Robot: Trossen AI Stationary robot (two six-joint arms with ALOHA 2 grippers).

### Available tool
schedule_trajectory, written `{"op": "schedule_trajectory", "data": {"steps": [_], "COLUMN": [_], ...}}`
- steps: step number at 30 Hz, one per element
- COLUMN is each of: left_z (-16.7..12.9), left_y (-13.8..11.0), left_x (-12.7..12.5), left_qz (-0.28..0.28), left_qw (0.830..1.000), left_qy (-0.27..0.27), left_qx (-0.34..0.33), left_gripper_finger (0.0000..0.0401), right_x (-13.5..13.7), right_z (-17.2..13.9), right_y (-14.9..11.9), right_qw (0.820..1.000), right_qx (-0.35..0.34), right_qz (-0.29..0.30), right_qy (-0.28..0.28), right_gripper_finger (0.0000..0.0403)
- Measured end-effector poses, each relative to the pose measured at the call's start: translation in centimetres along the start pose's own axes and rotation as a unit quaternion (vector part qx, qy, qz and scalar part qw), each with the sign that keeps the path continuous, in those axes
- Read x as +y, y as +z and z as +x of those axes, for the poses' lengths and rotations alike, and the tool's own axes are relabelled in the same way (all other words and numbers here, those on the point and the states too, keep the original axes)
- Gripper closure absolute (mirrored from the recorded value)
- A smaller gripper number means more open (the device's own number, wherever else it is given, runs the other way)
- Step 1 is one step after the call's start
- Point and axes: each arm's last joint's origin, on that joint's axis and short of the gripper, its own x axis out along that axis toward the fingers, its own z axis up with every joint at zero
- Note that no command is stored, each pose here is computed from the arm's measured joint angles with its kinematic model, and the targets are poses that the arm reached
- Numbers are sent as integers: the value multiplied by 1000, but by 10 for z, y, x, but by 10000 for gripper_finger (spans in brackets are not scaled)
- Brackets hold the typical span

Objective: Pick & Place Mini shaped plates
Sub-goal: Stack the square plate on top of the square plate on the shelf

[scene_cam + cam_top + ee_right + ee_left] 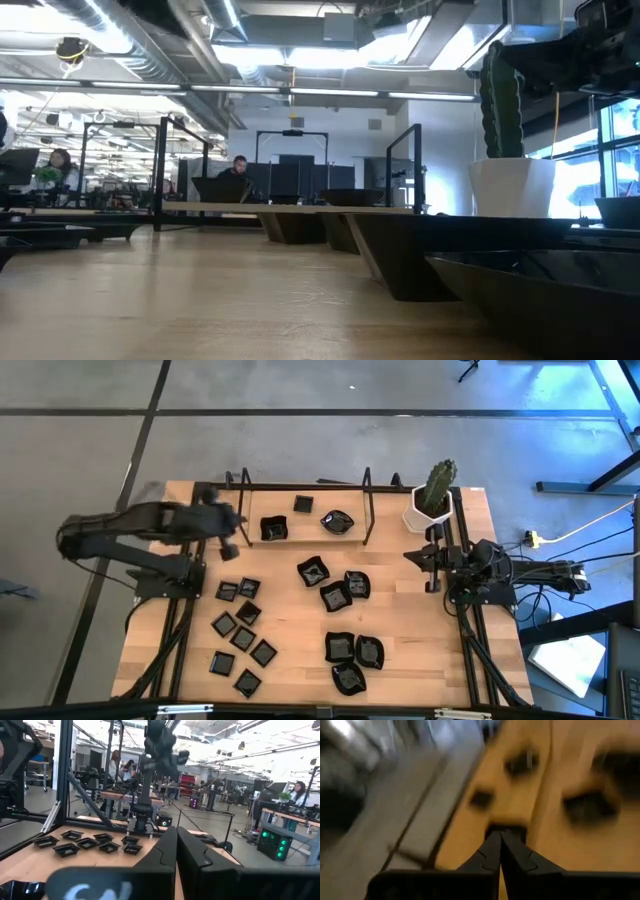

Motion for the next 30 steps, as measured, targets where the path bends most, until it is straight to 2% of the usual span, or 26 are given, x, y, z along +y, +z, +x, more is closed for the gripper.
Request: {"op": "schedule_trajectory", "data": {"steps": [2, 4, 7, 9, 12, 20, 22, 30], "left_z": [17, 33, 56, 66, 75, 77, 77, 92], "left_y": [1, -2, -9, -12, -12, -3, -6, -33], "left_x": [-10, -21, -40, -52, -67, -93, -98, -115], "left_qz": [28, 45, 54, 56, 67, 57, 46, -78], "left_qw": [994, 980, 953, 939, 929, 946, 946, 939], "left_qy": [-16, -36, -82, -113, -133, -167, -172, -142], "left_qx": [102, 192, 286, 320, 338, 272, 272, 304], "left_gripper_finger": [396, 391, 373, 357, 327, 240, 223, 201], "right_x": [0, 0, 0, 0, 1, 3, 3, 3], "right_z": [0, 0, 0, 0, 0, 0, 0, 0], "right_y": [0, -1, -2, -2, -3, -8, -8, -7], "right_qw": [1000, 1000, 1000, 1000, 1000, 999, 999, 999], "right_qx": [2, 6, 9, 11, 15, 37, 37, 36], "right_qz": [1, 2, 2, 3, 3, 7, 9, 15], "right_qy": [0, 1, 2, 2, 6, 29, 29, 29], "right_gripper_finger": [397, 397, 397, 397, 397, 397, 397, 397]}}
